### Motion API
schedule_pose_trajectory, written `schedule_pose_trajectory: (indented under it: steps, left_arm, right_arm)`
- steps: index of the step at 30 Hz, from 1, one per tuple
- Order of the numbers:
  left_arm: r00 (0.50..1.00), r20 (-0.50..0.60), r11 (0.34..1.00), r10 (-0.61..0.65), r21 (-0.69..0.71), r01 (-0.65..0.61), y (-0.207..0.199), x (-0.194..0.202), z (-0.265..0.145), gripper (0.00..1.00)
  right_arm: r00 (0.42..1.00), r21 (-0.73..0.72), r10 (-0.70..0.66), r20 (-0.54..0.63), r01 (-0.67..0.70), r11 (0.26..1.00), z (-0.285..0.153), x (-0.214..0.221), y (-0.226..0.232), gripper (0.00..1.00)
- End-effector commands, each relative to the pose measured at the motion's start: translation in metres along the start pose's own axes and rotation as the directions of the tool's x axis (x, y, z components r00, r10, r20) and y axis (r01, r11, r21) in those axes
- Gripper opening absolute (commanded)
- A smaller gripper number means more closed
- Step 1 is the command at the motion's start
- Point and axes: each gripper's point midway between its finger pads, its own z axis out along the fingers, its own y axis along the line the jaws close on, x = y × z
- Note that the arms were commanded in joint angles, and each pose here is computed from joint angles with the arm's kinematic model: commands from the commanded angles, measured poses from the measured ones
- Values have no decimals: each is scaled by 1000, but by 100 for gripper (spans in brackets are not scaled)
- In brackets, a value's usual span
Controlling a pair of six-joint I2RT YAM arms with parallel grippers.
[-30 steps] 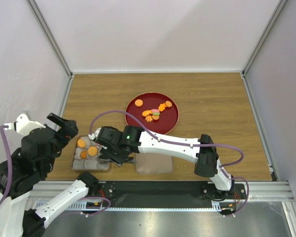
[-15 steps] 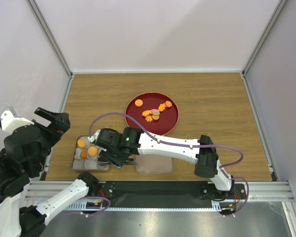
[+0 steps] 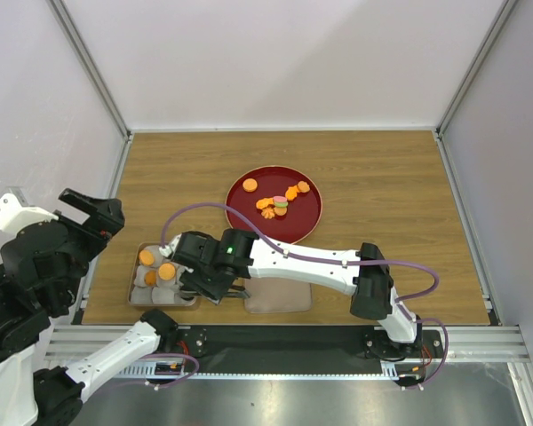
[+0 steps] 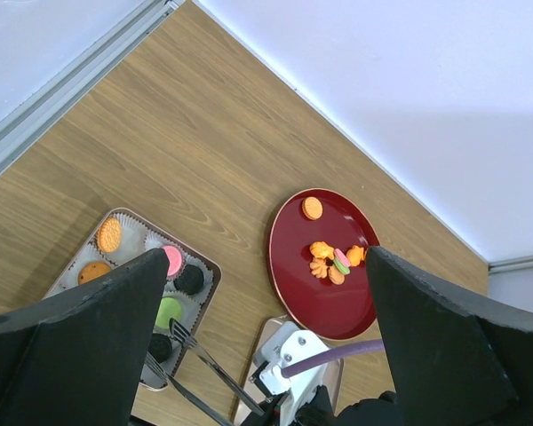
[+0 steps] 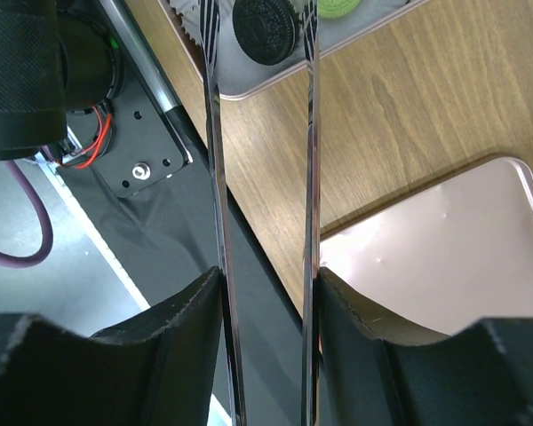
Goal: Pack the cookies
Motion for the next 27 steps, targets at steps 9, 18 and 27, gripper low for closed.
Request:
schedule_pose_trajectory:
  steps: [9, 18, 27]
  left_arm:
    - [997, -9, 996, 77, -41, -78, 6, -3, 0, 100]
    - [996, -23, 996, 85, 1, -85, -13, -3, 5, 100]
    - [998, -31, 998, 62, 8, -62, -21, 5, 13, 100]
  right_arm:
    - [986, -8, 30, 166, -29, 1000, -72, -42, -18, 49]
    - [943, 149, 198, 266, -243, 958, -107, -54, -135, 49]
    - [892, 262, 384, 237, -439, 859, -96, -10, -251, 49]
